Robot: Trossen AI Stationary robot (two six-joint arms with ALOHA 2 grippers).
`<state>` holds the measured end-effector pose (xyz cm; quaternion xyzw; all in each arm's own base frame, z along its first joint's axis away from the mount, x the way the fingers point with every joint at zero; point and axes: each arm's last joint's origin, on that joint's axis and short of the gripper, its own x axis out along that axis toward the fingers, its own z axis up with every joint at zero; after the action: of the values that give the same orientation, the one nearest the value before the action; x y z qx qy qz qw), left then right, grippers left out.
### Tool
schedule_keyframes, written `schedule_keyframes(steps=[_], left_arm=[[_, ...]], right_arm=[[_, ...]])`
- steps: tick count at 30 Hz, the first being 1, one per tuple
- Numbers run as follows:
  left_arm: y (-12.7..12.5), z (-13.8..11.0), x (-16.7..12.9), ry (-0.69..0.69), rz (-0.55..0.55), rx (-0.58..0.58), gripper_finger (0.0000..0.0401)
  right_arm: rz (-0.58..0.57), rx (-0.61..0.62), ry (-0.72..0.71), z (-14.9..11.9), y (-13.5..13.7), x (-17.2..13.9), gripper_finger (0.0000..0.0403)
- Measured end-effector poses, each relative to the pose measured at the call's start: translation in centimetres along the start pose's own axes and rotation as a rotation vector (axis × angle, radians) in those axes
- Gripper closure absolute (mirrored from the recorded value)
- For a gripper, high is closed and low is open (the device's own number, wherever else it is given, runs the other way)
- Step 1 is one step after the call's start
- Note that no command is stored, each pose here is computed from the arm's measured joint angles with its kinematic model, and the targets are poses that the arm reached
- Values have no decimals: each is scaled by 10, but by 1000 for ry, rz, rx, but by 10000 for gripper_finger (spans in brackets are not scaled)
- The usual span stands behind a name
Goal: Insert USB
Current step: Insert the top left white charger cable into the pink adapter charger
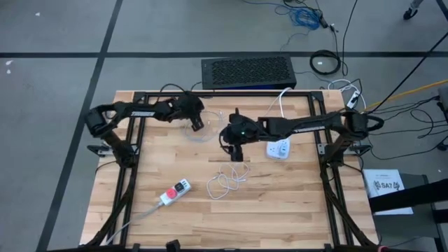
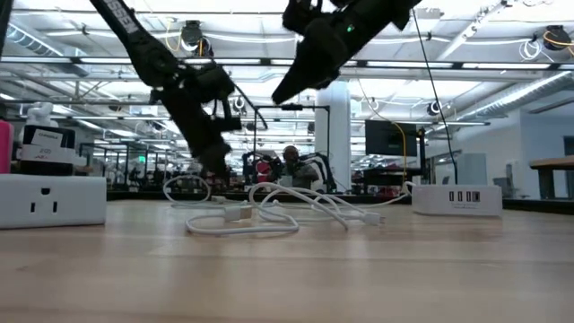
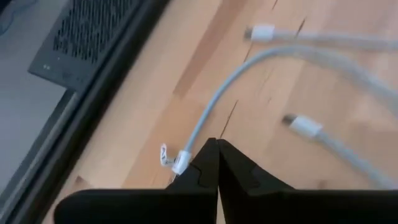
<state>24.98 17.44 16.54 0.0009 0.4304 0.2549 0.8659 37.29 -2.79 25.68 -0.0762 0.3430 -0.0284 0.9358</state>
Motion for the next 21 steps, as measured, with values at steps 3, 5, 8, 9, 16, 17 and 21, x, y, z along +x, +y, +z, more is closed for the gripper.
schedule_keyframes(steps=[3, 5, 8, 9, 16, 17, 21], left_arm=[[2, 9, -19, -78, -31, -27, 399], [3, 10, -28, -102, -28, -32, 399], [4, 10, -31, -98, -17, 23, 395], [4, 9, -30, -90, -9, 56, 389], [-1, 1, 9, 32, -25, 139, 299], [-1, -1, 15, 61, -4, 142, 284], [5, 0, 32, 110, 98, 140, 235]], right_arm=[[-10, 4, -22, 6, -2, -19, 190], [-11, 22, -29, 8, -3, -29, 190], [-11, 43, -37, 10, -4, -39, 190], [-11, 45, -42, 10, -4, -40, 190], [-9, 38, -53, 11, -4, -38, 190], [-9, 38, -51, 11, -4, -38, 190], [-8, 38, -55, 11, -4, -38, 190]])
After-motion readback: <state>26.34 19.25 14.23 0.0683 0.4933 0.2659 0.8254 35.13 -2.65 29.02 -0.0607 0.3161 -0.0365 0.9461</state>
